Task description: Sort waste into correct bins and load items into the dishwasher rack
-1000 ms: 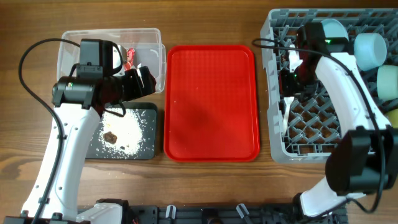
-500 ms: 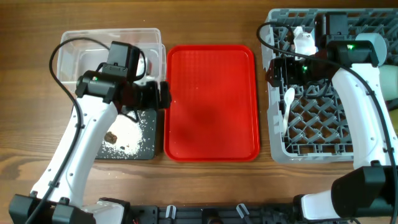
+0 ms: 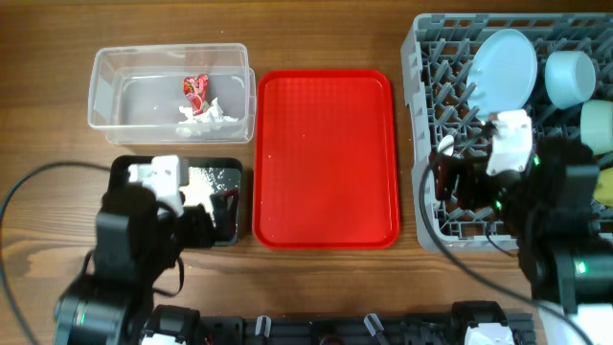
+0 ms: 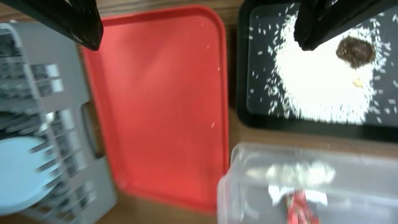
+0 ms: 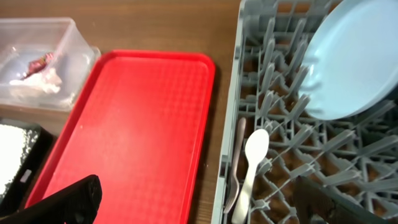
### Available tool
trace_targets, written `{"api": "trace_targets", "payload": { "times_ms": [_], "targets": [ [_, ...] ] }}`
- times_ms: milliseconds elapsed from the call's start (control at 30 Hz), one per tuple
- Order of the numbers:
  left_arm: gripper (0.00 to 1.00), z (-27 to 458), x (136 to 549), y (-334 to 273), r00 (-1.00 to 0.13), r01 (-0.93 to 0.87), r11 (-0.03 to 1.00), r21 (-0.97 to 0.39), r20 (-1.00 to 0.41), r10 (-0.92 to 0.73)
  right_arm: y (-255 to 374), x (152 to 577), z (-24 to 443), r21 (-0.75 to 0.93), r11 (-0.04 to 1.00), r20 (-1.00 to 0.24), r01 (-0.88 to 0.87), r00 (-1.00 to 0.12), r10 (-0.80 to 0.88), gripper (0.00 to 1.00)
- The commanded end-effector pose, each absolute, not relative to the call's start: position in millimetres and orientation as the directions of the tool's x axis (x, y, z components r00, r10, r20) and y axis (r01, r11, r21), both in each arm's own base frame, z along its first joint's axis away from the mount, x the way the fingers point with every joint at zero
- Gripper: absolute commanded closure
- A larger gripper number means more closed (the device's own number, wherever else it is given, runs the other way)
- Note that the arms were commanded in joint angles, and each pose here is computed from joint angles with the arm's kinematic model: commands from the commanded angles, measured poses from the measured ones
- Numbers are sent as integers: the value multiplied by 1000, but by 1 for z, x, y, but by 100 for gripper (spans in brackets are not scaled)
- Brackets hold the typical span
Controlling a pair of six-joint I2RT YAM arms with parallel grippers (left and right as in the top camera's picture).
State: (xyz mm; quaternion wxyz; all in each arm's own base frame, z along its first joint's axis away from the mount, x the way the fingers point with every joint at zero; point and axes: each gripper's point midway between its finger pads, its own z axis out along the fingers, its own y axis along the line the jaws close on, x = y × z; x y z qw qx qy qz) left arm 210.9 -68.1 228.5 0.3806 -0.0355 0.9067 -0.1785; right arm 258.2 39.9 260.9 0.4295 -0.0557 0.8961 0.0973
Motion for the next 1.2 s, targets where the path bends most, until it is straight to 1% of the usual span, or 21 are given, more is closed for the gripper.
{"api": "trace_targets", "payload": {
  "times_ms": [0, 67, 300, 400, 500, 567, 600, 700, 733, 833, 900, 1033, 1100, 1167],
  "targets": [
    [0, 246, 196, -64, -635, 98, 928, -360, -740, -220, 34, 249, 266, 110, 982, -799, -153, -602, -4, 0],
    [0, 251, 190, -63, -615, 108, 926, -362, -756, -224, 34, 249, 266, 110, 982, -799, -153, -602, -4, 0],
    [0, 251, 189, -63, -615, 108, 926, -362, -756, -224, 34, 258, 252, 119, 982, -761, -146, -648, -4, 0],
    [0, 251, 189, -63, -615, 108, 926, -362, -756, -224, 27, 265, 241, 74, 989, -736, -130, -677, -34, 0],
    [0, 250, 189, -63, -615, 108, 926, -362, -756, -224, 27, 274, 242, 69, 989, -754, -131, -655, -34, 0],
    [0, 251, 189, -63, -615, 108, 926, -362, -756, -224, 25, 276, 253, 52, 990, -810, -129, -586, -33, 0],
    [0, 251, 189, -63, -615, 108, 926, -362, -756, -224, 24, 274, 262, 39, 991, -866, -131, -499, -32, 0],
    [0, 251, 189, -63, -615, 108, 926, -362, -756, -224, 26, 260, 264, 23, 989, -945, -146, -325, -26, 0],
    [0, 251, 189, -63, -615, 108, 926, -362, -756, -224, 30, 254, 265, 18, 985, -968, -170, -249, -26, 0],
    [0, 251, 189, -63, -615, 108, 926, -362, -756, -224, 34, 242, 267, -12, 981, -998, -192, -56, -23, 0],
    [0, 251, 189, -63, -615, 108, 926, -362, -756, -224, 34, 237, 264, -28, 981, -999, -191, 33, -23, 0],
    [0, 251, 189, -63, -615, 108, 926, -362, -756, -224, 34, 235, 248, -47, 981, -990, -188, 142, -20, 0],
    [0, 250, 189, -63, -615, 108, 926, -362, -756, -224, 34, 234, 245, -65, 981, -976, -183, 217, -24, 0],
    [0, 251, 189, -63, -615, 108, 926, -362, -756, -224, 34, 235, 238, -75, 981, -972, -180, 233, -31, 0]
  ]
}}
